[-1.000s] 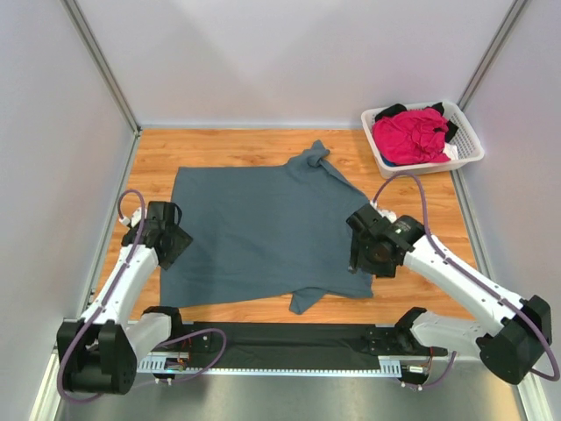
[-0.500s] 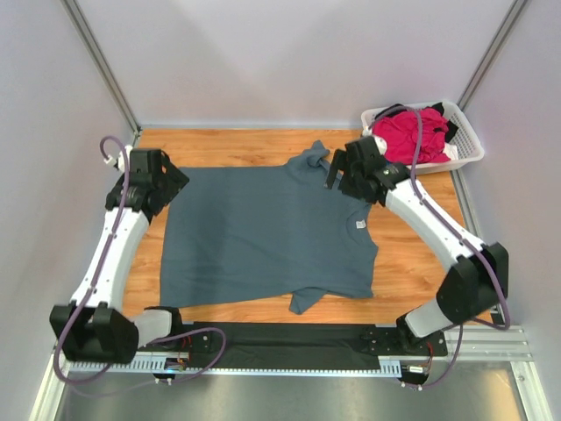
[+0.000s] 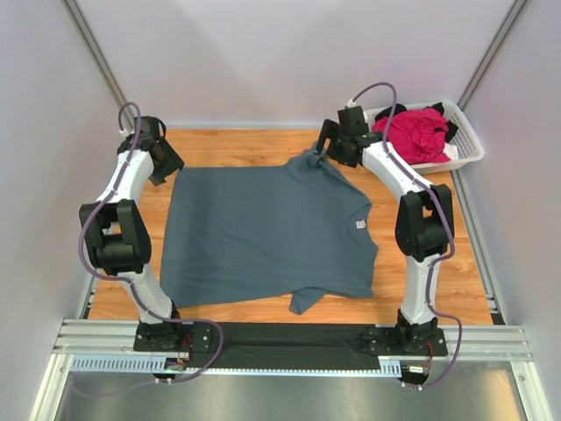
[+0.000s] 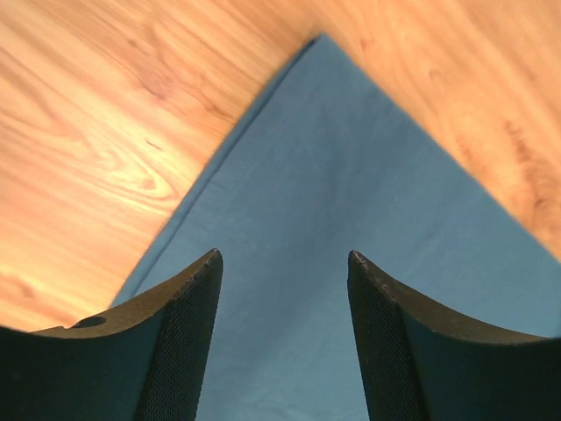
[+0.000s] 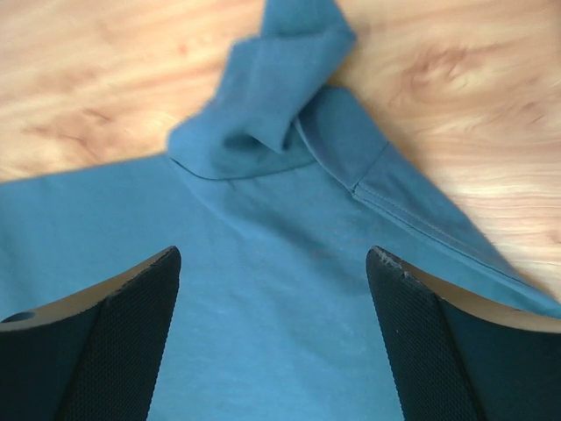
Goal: Fold and stack the t-shirts
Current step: Flatten the tshirt out
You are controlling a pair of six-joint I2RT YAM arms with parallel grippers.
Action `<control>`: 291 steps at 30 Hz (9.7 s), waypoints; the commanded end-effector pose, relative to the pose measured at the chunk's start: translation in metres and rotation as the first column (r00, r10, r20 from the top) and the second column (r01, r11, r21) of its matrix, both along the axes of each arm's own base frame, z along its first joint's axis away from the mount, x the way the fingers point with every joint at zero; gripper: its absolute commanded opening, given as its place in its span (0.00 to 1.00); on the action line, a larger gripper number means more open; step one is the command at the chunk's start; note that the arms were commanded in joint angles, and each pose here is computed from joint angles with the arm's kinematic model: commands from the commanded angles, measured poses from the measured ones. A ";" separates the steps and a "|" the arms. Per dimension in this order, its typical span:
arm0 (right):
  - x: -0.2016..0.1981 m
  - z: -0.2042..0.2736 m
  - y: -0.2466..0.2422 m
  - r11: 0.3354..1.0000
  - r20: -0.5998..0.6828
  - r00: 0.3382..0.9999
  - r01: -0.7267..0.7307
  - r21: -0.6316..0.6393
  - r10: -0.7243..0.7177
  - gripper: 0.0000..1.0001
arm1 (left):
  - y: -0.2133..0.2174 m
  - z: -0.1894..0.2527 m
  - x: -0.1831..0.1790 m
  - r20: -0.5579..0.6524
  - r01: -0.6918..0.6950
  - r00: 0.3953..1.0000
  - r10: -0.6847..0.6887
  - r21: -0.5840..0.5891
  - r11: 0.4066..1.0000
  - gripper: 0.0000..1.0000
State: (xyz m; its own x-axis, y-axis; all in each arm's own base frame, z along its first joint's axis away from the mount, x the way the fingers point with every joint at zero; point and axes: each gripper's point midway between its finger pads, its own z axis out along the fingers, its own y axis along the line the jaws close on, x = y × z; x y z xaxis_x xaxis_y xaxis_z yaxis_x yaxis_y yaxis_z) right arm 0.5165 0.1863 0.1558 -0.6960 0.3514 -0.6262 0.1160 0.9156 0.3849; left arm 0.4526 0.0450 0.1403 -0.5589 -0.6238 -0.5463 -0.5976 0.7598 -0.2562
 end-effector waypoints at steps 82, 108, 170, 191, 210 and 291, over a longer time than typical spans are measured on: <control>-0.069 -0.118 -0.054 0.949 -0.375 0.871 0.290 -0.127 -0.316 0.40 | -0.040 0.013 -0.106 -0.078 0.179 0.982 -0.174 0.057 0.982 0.47; -0.003 -0.053 0.044 0.968 -0.160 0.986 0.006 -0.251 -0.048 0.43 | -0.044 -0.002 -0.097 -0.092 0.189 0.978 -0.185 0.033 0.981 0.46; -0.041 -0.068 -0.037 0.957 -0.159 0.959 -0.256 -0.138 0.234 0.34 | -0.433 -0.050 0.061 0.296 0.819 0.556 -0.777 -0.033 0.573 0.71; -0.030 -0.058 -0.023 0.952 -0.120 0.953 -0.289 -0.096 0.277 0.34 | -0.429 -0.005 0.066 0.339 0.816 0.539 -0.771 0.016 0.577 0.00; -0.021 -0.107 -0.019 0.942 -0.206 0.937 -0.312 -0.123 0.284 0.36 | -0.422 0.000 0.053 0.343 0.848 0.497 -0.797 0.002 0.530 0.00; 0.116 -0.116 -0.048 0.987 -0.016 0.999 0.037 -0.154 -0.039 0.48 | -0.020 -0.016 -0.086 -0.175 0.080 0.983 -0.055 0.143 0.986 0.87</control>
State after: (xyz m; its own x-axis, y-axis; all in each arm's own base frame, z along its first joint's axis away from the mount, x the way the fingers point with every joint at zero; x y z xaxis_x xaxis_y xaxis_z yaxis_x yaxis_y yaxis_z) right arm 0.6255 0.1333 0.0360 -0.7084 0.2765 -0.6494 0.1678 0.9597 0.2255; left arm 0.3670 0.0214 0.1096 -0.7102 -0.5065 -0.4890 -0.5749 0.8182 -0.0126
